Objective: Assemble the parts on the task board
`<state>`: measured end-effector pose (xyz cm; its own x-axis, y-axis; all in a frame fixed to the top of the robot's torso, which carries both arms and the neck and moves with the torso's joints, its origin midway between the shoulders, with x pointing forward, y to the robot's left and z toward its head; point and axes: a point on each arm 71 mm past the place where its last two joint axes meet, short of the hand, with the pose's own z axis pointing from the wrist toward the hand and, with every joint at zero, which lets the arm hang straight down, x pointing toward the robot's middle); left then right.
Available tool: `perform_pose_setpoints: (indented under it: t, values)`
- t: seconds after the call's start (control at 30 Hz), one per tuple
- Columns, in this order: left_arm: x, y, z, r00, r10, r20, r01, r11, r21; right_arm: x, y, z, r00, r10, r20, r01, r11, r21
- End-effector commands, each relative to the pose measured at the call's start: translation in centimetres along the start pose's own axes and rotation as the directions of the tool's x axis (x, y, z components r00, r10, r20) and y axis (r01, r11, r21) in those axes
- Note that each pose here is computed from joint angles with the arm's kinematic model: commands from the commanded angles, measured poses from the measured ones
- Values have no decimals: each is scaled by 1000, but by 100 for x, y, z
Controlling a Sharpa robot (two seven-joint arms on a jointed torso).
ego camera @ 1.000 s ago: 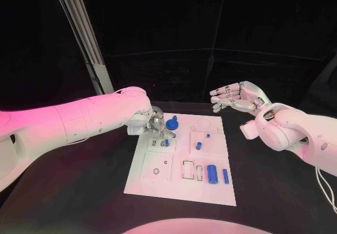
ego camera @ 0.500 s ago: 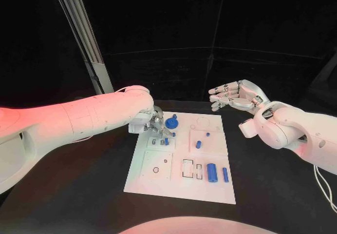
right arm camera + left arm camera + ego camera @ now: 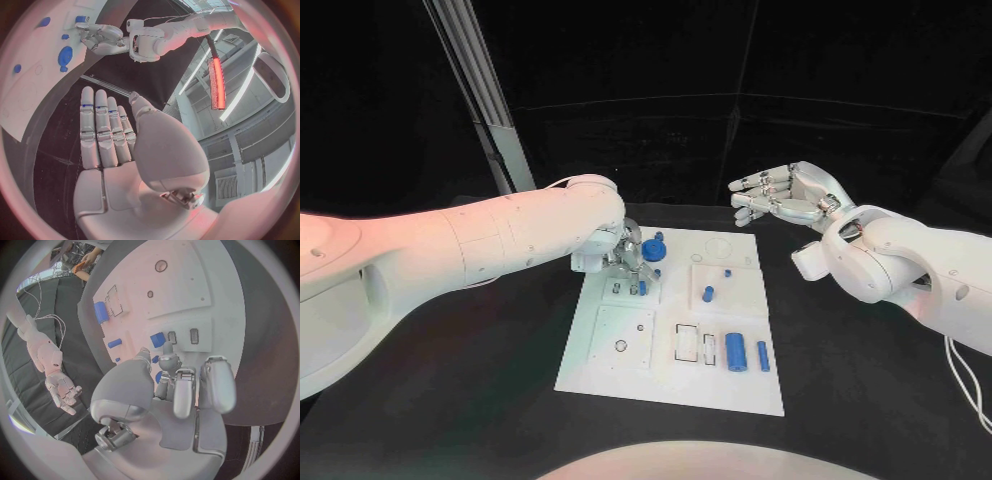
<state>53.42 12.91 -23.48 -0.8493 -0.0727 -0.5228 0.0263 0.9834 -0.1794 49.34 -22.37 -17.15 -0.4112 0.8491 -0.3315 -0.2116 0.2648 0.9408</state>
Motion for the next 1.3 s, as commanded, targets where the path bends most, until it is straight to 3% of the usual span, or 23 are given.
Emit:
perform_pose_setpoints:
  t: [0.03,1.3]
  values:
    - [-1,0,0,1000,17,-12,-17,1000,-8,1,12,8,1000,7,-9,-7,1000,-1]
    - [39,-20,41,999,26,-44,-26,1000,1,62,16,61,1000,7,-22,-7,1000,-8]
